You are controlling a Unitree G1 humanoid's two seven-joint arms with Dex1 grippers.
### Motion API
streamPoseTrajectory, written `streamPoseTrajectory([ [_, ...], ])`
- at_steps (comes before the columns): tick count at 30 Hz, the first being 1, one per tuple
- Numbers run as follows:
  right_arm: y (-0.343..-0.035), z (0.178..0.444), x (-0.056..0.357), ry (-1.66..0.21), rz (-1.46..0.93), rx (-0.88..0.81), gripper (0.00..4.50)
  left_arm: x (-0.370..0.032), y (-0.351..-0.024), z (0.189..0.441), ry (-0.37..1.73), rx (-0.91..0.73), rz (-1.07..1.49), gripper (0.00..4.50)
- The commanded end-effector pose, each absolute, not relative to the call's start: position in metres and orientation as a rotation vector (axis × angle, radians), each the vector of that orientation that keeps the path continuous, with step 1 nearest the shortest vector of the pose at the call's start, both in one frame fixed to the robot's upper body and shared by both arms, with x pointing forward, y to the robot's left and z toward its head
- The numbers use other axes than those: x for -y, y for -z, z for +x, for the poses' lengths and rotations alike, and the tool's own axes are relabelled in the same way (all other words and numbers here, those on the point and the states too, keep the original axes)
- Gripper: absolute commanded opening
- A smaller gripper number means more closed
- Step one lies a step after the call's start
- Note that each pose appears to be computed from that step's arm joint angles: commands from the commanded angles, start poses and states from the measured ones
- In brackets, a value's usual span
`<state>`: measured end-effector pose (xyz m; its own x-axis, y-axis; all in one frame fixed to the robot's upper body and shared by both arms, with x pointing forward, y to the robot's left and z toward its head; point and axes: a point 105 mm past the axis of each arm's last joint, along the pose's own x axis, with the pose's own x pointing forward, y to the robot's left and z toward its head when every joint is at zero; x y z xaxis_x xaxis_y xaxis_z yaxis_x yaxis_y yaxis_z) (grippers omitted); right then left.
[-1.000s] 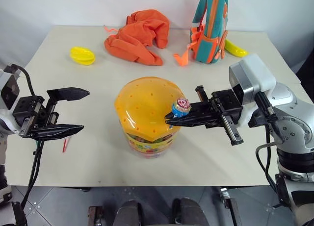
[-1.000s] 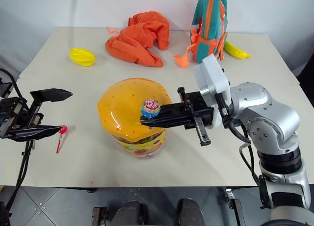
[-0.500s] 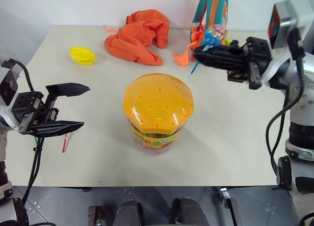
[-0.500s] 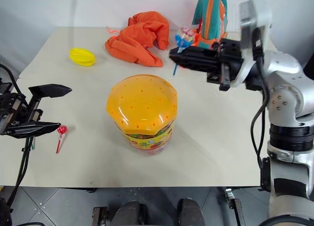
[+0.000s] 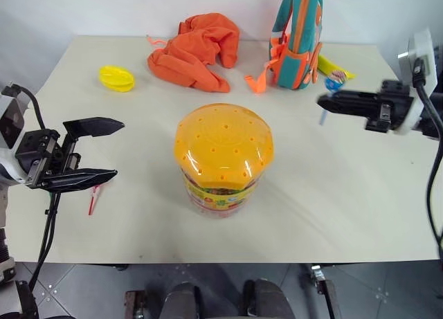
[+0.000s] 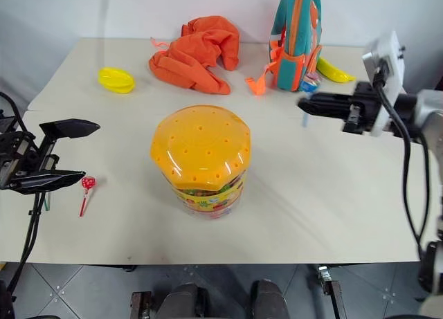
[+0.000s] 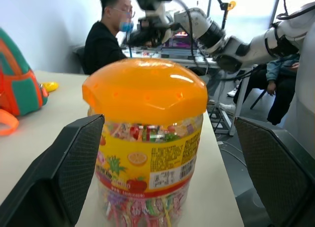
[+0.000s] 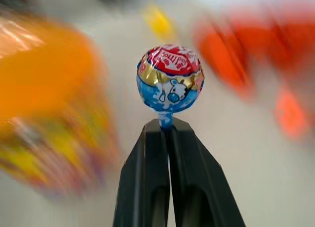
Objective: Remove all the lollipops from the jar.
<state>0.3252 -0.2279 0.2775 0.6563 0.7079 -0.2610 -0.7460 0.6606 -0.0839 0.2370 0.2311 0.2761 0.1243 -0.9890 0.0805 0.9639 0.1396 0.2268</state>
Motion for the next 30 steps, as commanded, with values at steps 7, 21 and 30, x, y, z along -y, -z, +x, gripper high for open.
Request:
streamPoseTrajectory([
  [7, -0.198, 0.353, 0.291, -0.435, -0.192, -0.572, 0.02, -0.240, -0.286, 0.232, 1.381, 0.222, 0.190, 4.50],
  [21, -0.190, 0.355, 0.311, -0.391, -0.213, -0.568, 1.99, -0.245, -0.282, 0.242, 1.278, 0.187, 0.153, 4.50],
  [30, -0.240, 0.324, 0.287, -0.671, -0.281, -0.321, 4.48, -0.249, -0.266, 0.255, 1.134, 0.131, 0.123, 4.50],
])
